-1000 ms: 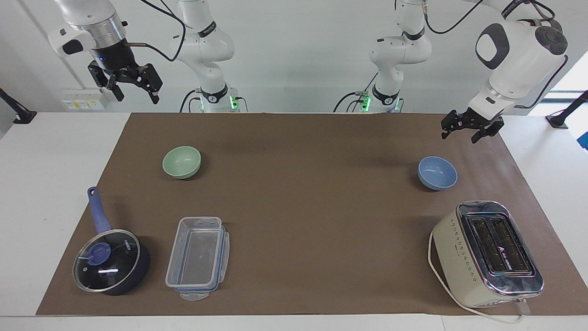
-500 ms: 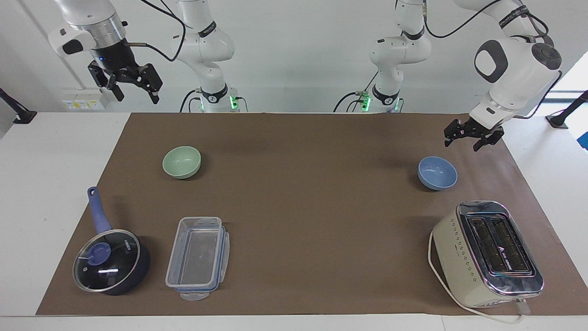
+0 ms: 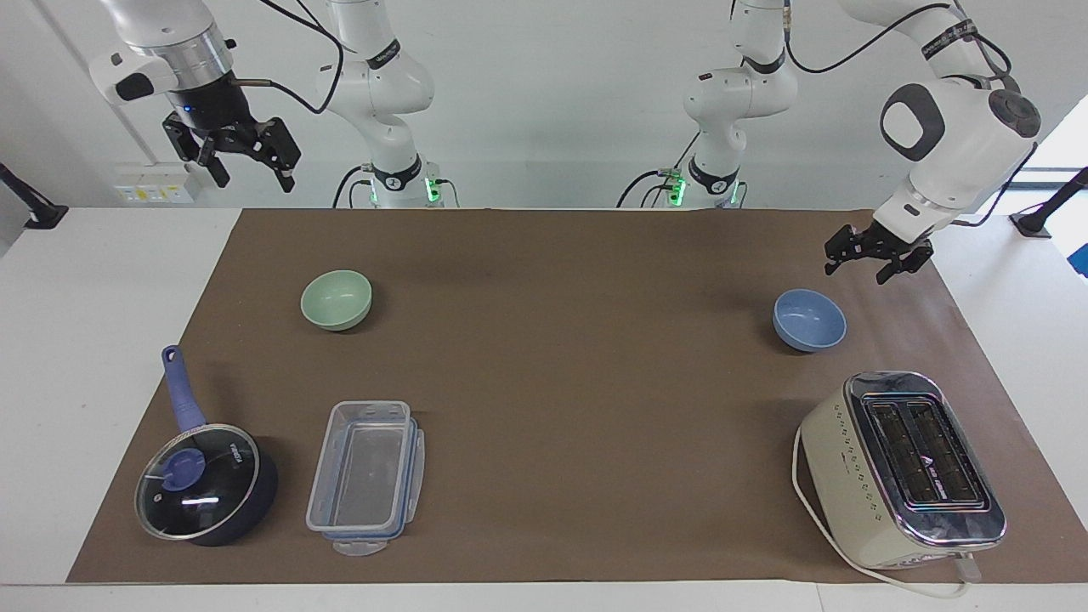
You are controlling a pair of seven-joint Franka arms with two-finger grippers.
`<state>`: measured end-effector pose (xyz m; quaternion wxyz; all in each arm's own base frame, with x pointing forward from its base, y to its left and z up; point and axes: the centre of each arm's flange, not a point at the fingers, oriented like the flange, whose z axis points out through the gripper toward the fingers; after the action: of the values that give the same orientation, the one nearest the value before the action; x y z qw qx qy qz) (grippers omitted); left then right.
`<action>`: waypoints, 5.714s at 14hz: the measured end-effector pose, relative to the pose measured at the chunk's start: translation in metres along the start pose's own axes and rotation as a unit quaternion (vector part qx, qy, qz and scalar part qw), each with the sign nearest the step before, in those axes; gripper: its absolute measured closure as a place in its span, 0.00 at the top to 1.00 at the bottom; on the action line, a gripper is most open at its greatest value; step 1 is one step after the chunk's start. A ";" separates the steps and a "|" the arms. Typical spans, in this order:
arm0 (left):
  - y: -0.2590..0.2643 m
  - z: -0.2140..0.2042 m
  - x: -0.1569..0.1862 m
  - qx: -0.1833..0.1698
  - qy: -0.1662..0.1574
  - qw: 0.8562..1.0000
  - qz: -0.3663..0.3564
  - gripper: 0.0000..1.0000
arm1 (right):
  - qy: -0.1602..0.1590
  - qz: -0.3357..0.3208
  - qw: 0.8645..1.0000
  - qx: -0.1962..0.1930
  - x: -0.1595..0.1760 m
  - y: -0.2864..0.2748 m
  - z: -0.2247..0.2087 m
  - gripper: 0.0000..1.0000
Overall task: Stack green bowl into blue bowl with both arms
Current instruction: 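Reach the left gripper to the blue bowl rim and grasp it, then slide the blue bowl to mid-table while the right gripper reaches the green bowl, then open the left gripper and withdraw while the right gripper grasps the green bowl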
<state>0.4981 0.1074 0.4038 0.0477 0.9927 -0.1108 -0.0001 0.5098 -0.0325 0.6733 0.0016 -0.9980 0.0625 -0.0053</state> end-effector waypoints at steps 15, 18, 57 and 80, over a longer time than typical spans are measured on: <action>-0.019 0.076 0.003 -0.007 0.022 1.000 -0.016 0.87 | 0.000 0.000 1.000 0.000 0.000 0.000 0.000 1.00; -0.016 0.077 0.005 -0.006 0.023 1.000 -0.013 0.56 | 0.000 0.000 1.000 0.000 0.000 0.000 0.000 1.00; 0.434 0.112 0.056 -0.043 0.057 0.995 -0.068 0.05 | -0.057 -0.132 0.990 0.009 0.009 0.075 0.247 1.00; 0.275 -0.105 0.096 -0.027 0.024 0.999 -0.037 1.00 | -0.078 -0.134 0.988 0.015 -0.019 0.085 0.339 0.04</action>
<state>0.5322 -0.1702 0.5352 0.0774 0.9941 -0.0732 0.0185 0.4841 -0.1132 0.3336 0.0203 -0.9946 -0.0719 0.0718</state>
